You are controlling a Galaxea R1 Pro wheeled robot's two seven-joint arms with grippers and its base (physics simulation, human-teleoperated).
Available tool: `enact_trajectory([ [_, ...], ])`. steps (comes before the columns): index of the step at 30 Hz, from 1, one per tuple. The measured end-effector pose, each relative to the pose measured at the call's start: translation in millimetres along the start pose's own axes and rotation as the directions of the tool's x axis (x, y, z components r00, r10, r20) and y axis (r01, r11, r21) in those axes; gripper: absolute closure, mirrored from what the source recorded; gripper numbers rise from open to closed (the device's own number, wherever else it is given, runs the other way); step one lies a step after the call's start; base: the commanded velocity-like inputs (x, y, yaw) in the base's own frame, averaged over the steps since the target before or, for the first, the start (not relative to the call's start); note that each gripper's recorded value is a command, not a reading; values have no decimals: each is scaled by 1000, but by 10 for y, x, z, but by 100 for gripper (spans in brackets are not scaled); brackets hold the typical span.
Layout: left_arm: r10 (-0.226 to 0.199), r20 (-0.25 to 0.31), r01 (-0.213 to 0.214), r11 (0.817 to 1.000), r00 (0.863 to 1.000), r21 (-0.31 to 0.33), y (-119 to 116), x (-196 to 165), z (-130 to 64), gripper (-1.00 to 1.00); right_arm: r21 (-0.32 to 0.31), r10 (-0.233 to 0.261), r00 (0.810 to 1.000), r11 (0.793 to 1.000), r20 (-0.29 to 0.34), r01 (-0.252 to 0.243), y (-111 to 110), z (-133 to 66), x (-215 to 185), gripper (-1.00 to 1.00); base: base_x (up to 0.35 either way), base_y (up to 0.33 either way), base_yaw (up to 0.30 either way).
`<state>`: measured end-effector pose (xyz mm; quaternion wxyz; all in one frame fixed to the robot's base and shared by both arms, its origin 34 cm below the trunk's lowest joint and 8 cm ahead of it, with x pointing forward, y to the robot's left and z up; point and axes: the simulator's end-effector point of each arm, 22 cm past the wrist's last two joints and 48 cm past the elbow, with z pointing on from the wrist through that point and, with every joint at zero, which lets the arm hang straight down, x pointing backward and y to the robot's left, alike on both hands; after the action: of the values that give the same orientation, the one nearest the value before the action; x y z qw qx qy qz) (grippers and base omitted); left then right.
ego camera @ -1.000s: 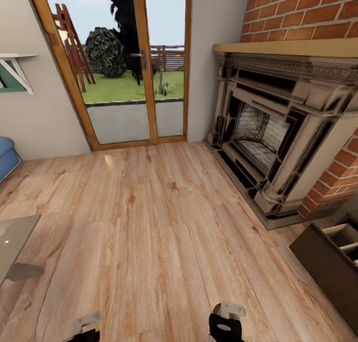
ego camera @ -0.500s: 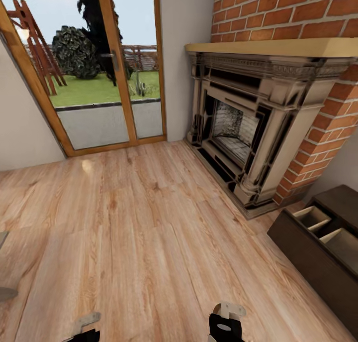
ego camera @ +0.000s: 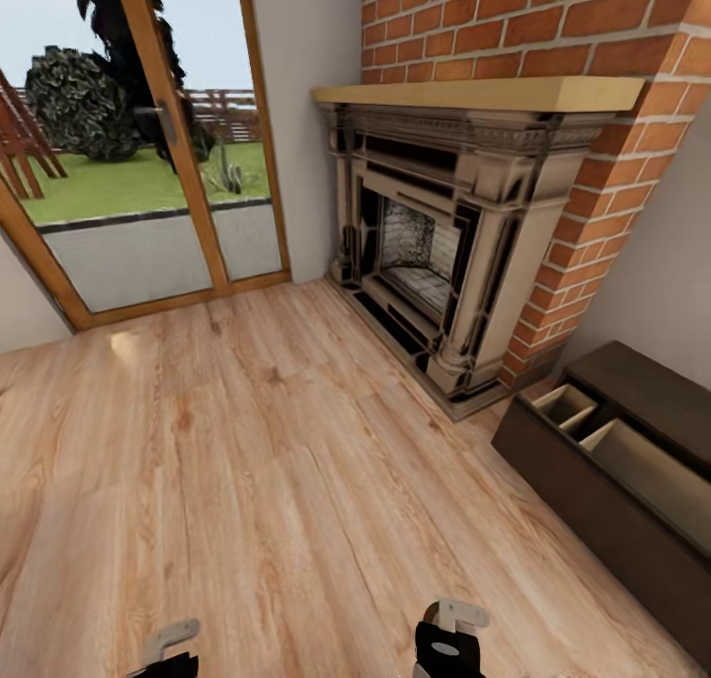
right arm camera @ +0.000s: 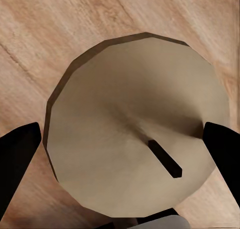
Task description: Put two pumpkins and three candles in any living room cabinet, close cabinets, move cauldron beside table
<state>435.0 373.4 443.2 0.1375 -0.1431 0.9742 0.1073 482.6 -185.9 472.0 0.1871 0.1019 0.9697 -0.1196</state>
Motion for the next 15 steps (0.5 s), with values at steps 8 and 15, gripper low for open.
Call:
enact_trajectory([
  [8, 0, 0, 0, 1000, 1000, 0, 0, 0, 0, -100, 1, 7, 1000, 1000, -4, -7, -3, 1, 9, 100, 0, 0, -280],
  [15, 0, 0, 0, 1000, 1000, 0, 0, 0, 0, -100, 2, 8, 1000, 1000, -6, -8, -7, 2, 13, 100, 0, 0, -280],
])
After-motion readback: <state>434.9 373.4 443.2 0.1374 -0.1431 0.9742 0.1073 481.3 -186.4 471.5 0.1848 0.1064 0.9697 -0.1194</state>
